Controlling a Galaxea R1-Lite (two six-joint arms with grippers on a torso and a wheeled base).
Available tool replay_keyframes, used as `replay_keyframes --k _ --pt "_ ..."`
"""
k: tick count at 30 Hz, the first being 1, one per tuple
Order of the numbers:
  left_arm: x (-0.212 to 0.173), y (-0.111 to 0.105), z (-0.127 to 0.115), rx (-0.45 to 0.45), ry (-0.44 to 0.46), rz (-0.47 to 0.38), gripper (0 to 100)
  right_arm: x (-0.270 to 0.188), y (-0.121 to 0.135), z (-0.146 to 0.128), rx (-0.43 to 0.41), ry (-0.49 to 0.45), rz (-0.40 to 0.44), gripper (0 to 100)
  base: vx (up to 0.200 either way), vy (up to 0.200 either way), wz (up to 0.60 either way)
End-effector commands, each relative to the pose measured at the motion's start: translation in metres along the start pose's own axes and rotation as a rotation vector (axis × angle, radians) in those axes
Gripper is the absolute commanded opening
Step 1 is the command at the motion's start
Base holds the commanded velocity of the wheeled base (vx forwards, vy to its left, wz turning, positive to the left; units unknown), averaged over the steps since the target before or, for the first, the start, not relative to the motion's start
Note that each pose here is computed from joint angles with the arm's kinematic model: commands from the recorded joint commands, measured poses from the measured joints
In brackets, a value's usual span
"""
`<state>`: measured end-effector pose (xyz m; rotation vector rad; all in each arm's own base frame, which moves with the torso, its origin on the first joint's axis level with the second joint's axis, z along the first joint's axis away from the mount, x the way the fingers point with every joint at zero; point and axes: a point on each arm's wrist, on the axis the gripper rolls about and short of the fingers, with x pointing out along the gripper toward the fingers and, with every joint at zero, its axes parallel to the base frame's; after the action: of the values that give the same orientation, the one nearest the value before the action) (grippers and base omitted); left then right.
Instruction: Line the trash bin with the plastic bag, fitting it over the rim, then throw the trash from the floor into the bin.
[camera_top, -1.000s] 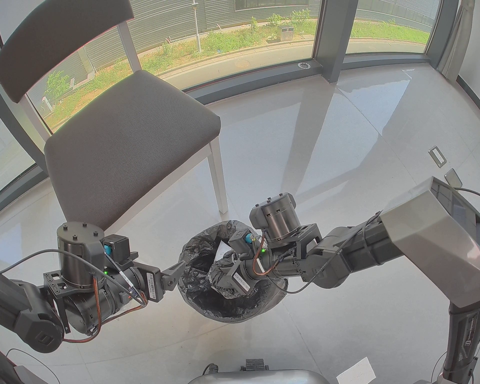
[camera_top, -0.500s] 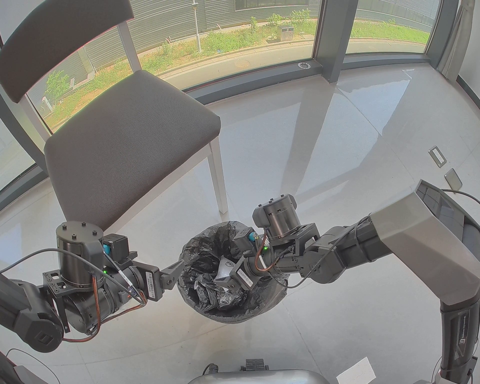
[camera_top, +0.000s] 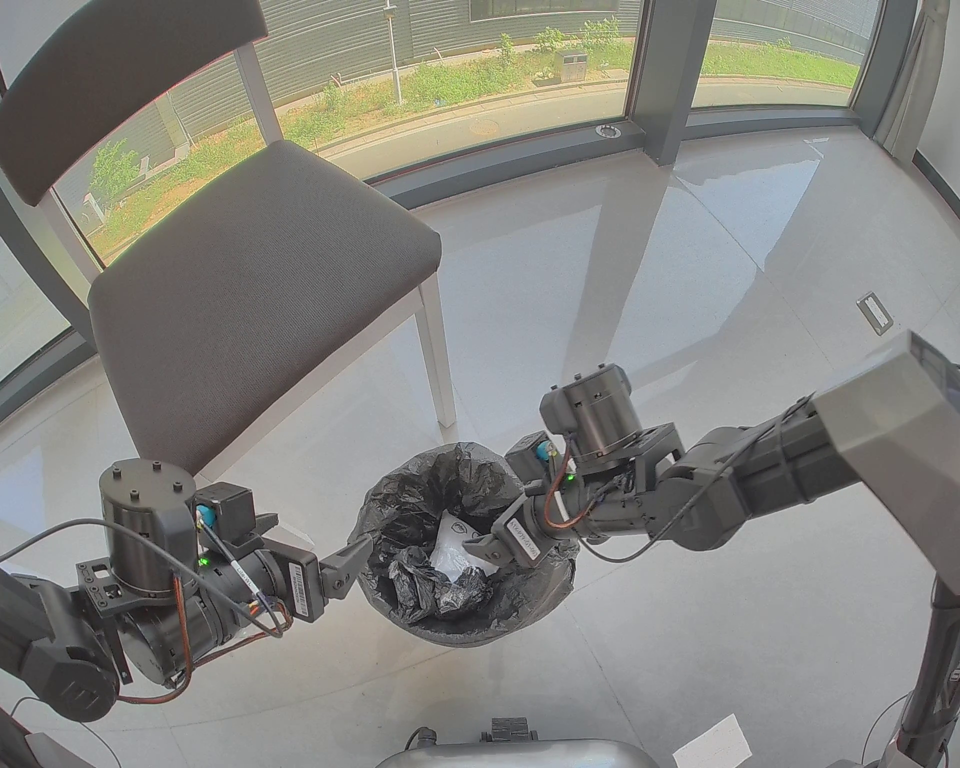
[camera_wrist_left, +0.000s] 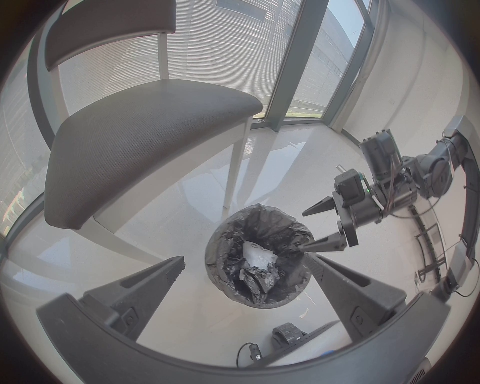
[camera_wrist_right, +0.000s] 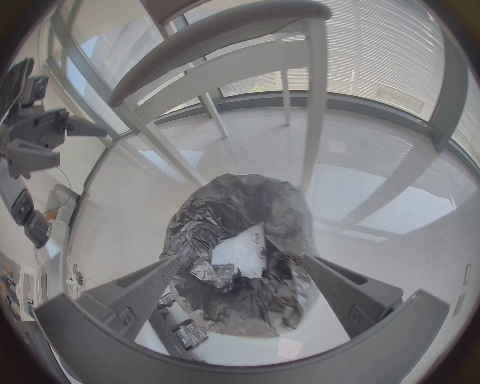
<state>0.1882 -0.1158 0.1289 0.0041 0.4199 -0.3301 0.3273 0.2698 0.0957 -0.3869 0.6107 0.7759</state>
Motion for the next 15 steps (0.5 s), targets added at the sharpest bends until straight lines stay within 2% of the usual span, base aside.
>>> replay_keyframes --k 1,3,6,9,10,15 --pt "-0.023 -0.003 -0.006 0.016 -0.013 -0.104 100 -0.065 -0.007 0.011 0.037 -0.007 -0.123 100 0.0 0.0 0.0" --pt "-0.031 -0.004 -0.01 0.06 -0.015 -0.165 100 -0.088 -0.009 0.008 0.059 0.023 -0.167 100 0.0 0.0 0.0" --pt "-0.037 -0.002 -0.014 0.126 -0.053 -0.21 100 -0.129 -0.011 -0.002 0.132 0.075 -0.253 100 0.0 0.0 0.0" --pt "-0.04 -0.003 -0.007 0.134 -0.103 -0.23 100 -0.165 -0.014 -0.009 0.198 0.099 -0.349 100 0.0 0.0 0.0" --pt "-0.045 -0.003 0.002 0.134 -0.148 -0.232 100 -0.191 -0.016 -0.012 0.23 0.1 -0.42 100 0.0 0.0 0.0" --pt "-0.068 -0.002 0.028 0.166 -0.284 -0.229 100 -0.262 -0.023 -0.024 0.286 0.075 -0.616 100 0.0 0.0 0.0"
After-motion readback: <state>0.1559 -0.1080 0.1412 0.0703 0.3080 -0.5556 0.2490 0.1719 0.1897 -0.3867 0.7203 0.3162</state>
